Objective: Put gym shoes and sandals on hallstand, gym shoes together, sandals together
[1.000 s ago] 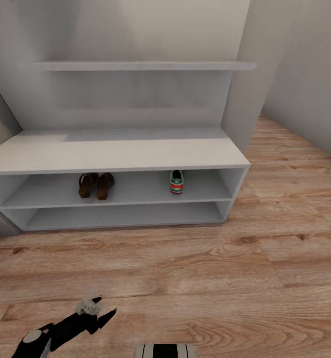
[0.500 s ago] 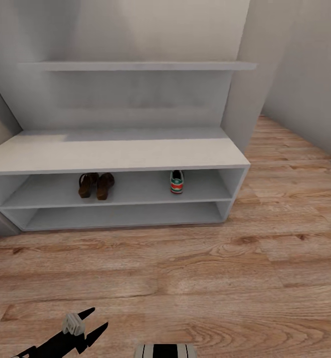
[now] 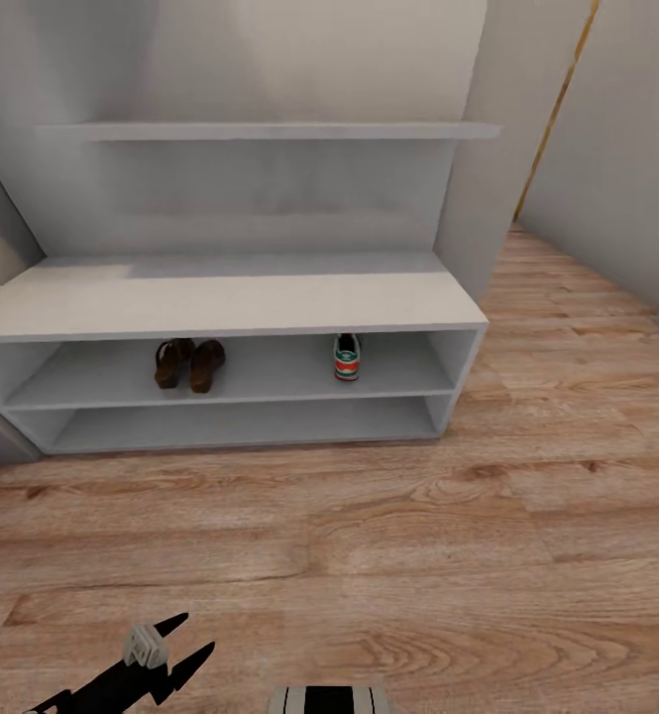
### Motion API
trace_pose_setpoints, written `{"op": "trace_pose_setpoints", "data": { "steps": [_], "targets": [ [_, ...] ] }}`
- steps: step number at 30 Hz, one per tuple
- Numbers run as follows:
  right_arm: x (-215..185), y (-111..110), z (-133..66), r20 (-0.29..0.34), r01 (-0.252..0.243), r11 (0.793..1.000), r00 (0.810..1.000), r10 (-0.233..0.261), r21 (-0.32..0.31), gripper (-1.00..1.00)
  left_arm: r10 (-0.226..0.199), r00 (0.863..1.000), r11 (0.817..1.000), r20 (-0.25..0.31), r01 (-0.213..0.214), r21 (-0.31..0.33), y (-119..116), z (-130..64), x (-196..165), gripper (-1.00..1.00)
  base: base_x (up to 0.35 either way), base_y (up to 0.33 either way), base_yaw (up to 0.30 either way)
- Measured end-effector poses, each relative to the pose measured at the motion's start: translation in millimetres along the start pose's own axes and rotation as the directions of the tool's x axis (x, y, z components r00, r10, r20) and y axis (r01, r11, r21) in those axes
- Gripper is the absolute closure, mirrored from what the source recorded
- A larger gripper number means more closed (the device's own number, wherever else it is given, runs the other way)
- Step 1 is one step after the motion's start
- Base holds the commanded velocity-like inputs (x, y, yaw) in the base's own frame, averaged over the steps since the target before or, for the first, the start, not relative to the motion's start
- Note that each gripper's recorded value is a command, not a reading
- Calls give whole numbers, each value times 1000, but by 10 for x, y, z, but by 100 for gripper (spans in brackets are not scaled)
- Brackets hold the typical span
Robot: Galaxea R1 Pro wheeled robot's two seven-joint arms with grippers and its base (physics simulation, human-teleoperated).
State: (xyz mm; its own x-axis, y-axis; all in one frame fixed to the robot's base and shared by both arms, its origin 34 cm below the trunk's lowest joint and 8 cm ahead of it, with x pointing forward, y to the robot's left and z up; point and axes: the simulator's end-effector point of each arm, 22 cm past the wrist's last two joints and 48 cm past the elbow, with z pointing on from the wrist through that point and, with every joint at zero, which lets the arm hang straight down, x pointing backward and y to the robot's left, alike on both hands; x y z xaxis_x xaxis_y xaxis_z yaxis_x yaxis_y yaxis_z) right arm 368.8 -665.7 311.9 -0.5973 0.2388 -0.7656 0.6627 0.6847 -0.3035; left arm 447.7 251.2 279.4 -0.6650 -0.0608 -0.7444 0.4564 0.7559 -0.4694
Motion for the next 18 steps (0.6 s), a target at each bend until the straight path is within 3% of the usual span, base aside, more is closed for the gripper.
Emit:
{"op": "trace_pose_setpoints", "data": {
  "steps": [11,18],
  "targets": [
    [12,5,-1,-2,0,1000,1000,0,-1,100,-2,1000,1000,0,2,-1,6,-4,-1,-100,-235,-120,0],
    [12,5,-2,-2,-1,1000,1000,1,-1,100,-2,1000,1000,1,2,-2,5,-3,-3,-100,-92,-14,0]
  ]
}}
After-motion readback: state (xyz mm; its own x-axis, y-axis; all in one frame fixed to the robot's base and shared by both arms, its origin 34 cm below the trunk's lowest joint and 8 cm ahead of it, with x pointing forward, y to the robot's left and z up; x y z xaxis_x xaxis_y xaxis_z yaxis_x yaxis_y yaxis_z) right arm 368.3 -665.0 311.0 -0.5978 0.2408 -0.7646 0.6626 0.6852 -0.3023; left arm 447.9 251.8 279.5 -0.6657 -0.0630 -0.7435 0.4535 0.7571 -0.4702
